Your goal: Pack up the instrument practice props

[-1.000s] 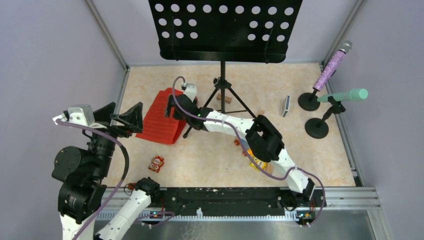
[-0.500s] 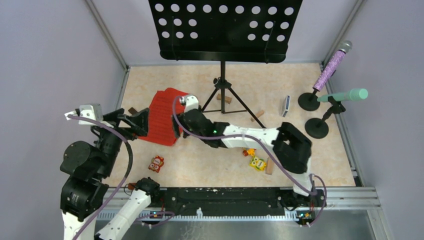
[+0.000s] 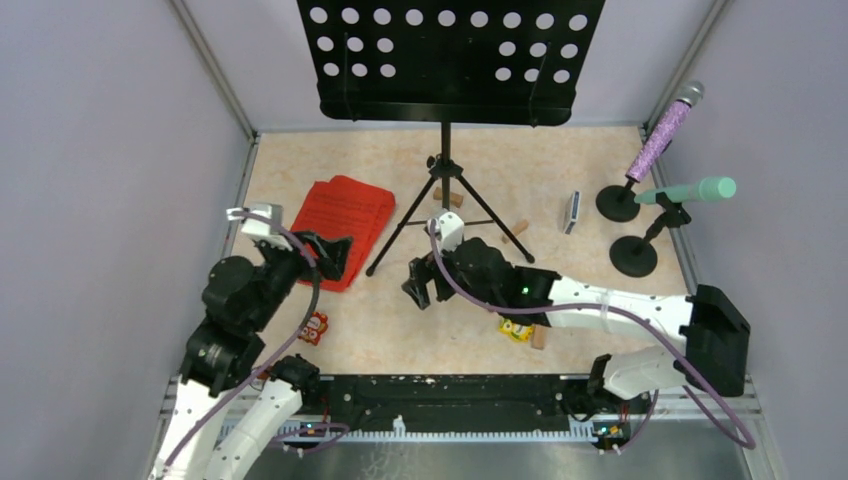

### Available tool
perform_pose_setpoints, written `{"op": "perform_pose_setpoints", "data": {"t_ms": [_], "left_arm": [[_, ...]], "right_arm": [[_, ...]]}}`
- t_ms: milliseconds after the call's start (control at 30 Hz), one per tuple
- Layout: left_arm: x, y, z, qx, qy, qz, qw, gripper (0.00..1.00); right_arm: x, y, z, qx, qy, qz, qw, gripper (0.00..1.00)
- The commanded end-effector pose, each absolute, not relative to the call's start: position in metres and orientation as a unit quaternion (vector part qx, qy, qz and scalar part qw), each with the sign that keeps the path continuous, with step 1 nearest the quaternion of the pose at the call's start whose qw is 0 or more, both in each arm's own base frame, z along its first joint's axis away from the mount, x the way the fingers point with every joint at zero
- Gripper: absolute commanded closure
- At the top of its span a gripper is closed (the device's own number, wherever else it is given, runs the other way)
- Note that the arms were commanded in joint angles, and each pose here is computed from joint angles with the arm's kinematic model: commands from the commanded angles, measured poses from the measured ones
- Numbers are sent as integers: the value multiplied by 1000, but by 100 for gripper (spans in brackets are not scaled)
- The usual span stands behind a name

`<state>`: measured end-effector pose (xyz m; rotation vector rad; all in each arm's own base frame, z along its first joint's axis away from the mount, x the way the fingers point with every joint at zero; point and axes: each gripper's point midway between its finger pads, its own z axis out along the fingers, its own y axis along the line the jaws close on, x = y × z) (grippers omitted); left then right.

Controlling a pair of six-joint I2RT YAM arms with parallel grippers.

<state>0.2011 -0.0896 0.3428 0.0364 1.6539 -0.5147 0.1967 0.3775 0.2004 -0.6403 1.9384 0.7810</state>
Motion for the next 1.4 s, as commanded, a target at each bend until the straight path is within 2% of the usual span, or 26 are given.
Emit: {"op": "perform_pose_setpoints", "data": {"t_ms": [0, 200, 333, 467, 600, 867, 1133, 1367], "left_arm": [[221, -122, 326, 56, 716, -279, 637, 1], [248, -142, 301, 86, 724, -283, 623, 1], [270, -157, 293, 114, 712, -289, 630, 1], [287, -176, 291, 152, 679, -309, 648, 1], [310, -187, 278, 176, 678, -301, 647, 2], [342, -216, 227, 217, 713, -320, 585, 1], [330, -254, 185, 258, 729, -347, 530, 5], [280, -312, 150, 329, 725, -350, 493, 8]], "right_arm": [[194, 328, 157, -249, 835, 270, 409, 19], [226, 263, 161, -120, 846, 331, 401, 23], [241, 234, 173, -90, 847, 316, 418, 23], [249, 222, 187, -76, 841, 313, 434, 23], [254, 220, 205, -79, 828, 319, 454, 23], [244, 220, 212, -90, 819, 335, 457, 23], [236, 220, 204, -108, 823, 335, 445, 23], [232, 217, 197, -112, 827, 330, 441, 23]]}}
